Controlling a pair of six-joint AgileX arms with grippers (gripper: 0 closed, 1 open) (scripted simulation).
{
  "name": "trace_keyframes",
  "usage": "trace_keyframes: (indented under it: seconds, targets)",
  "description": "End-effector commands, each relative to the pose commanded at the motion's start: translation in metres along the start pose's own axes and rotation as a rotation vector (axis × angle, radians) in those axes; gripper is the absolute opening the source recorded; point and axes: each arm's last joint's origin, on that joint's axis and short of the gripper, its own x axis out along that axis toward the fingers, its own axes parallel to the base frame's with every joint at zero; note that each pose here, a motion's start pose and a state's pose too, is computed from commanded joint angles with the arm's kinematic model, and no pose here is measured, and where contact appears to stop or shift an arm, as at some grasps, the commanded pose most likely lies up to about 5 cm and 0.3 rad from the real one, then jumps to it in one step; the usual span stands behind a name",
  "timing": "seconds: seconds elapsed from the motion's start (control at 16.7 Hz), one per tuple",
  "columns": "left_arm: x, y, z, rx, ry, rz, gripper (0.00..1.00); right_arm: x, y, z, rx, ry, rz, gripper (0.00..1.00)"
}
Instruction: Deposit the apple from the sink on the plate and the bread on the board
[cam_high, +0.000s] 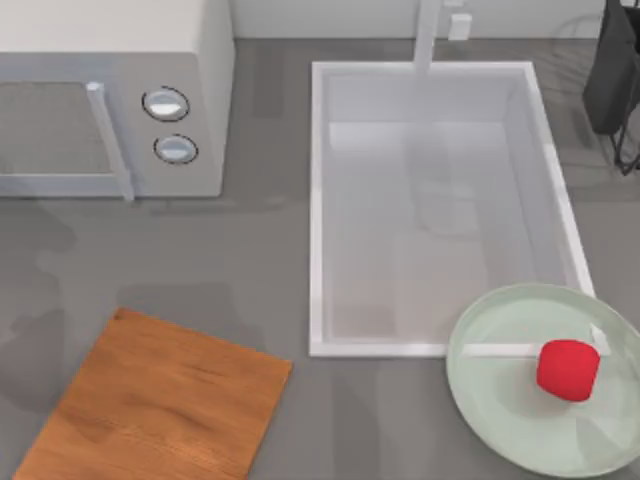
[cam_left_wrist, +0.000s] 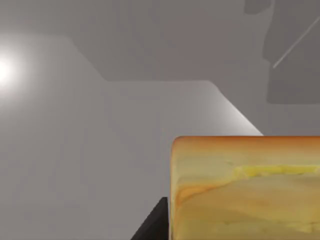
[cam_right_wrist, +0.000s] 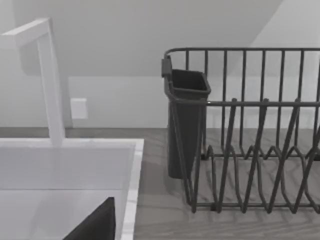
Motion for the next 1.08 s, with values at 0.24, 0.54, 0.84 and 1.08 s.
trace_keyframes:
  seconds: [0.24,0.54,0.84,1.08]
  targets:
    - [0.006,-0.014,0.021,-0.222,0.029,-0.019,0.0,0.0,0.0,0.0,0.0,0.0,0.0,1.0]
    - [0.016,-0.05,0.048,-0.655,0.083,-0.019,0.0,0.0,0.0,0.0,0.0,0.0,0.0,1.0]
    - [0.03,-0.099,0.064,-1.195,0.144,0.023,0.0,0.0,0.0,0.0,0.0,0.0,0.0,1.0]
    - [0.037,-0.139,0.07,-1.616,0.152,0.081,0.0,0.0,0.0,0.0,0.0,0.0,0.0,1.0]
